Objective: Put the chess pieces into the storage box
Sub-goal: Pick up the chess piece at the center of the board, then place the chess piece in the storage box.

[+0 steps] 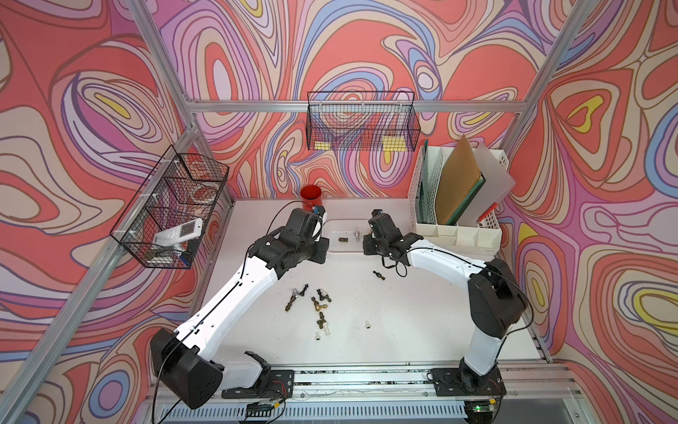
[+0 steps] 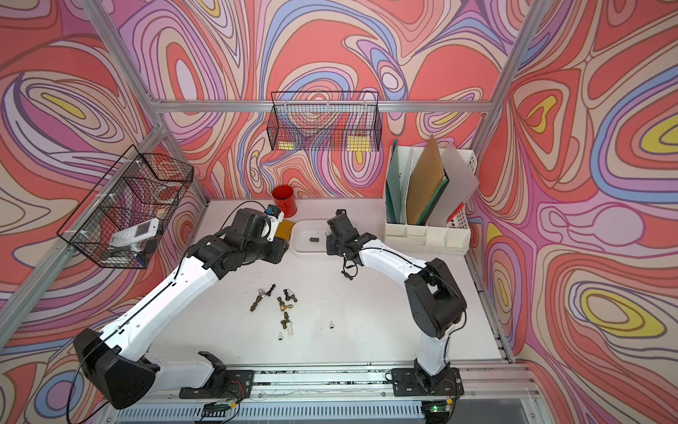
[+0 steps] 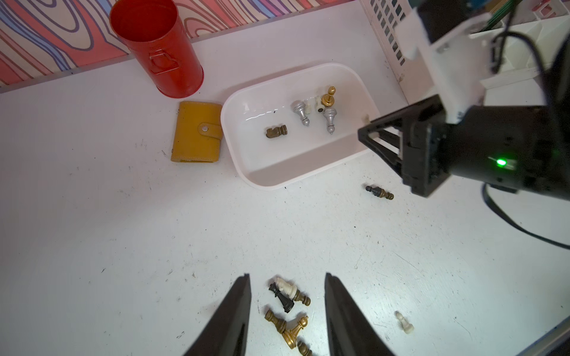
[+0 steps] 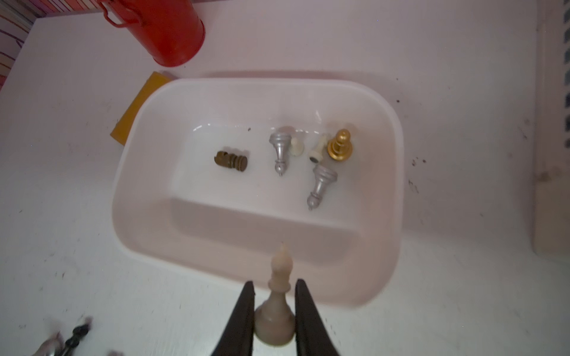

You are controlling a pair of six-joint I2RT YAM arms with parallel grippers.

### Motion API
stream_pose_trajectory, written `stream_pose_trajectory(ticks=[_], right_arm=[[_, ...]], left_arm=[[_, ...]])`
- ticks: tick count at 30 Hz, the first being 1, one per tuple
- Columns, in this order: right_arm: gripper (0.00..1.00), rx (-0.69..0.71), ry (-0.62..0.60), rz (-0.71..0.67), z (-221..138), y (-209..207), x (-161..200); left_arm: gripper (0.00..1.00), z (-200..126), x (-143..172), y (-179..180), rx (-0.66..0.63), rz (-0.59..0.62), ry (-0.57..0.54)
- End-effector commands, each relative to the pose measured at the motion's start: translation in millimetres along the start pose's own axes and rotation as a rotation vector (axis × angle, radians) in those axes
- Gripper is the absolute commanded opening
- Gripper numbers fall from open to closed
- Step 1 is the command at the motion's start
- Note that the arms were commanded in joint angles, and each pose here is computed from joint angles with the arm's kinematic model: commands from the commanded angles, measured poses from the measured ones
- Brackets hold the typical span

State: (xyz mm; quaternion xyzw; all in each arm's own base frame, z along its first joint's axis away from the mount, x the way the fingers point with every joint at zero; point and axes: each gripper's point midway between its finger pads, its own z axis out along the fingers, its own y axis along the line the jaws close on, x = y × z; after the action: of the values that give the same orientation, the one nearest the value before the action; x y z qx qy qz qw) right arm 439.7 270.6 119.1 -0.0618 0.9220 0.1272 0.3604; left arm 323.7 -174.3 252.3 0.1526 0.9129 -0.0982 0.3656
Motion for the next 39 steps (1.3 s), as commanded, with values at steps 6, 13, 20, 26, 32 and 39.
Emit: stream_pose_trajectory(ticks=[6,13,20,26,32,39], right_arm=[[0.16,-0.113,-0.173,-0.098,67,35,-48],[0.22,-0.12,-0.181,-0.094,101,35,-40],[0.35,-0.136,-0.19,-0.082,100,38,-41],[0.34,-0.177,-0.227,-0.083,77,47,-57],[0.34,-0.24,-0.265,-0.077,39,60,-80],[0.33,-0.216,-0.245,-0.033,-5,50,-85]], left_arm=[[0.45,-8,-2,8,-0.041,0.004,-0.061],[0.45,-7,0,11,-0.055,0.009,-0.062],[0.44,-5,1,10,-0.046,0.005,-0.062],[0.45,-2,3,9,-0.04,0.001,-0.055],[0.45,4,8,5,-0.017,0.0,-0.033],[0.44,14,27,-16,0.097,-0.003,0.068]])
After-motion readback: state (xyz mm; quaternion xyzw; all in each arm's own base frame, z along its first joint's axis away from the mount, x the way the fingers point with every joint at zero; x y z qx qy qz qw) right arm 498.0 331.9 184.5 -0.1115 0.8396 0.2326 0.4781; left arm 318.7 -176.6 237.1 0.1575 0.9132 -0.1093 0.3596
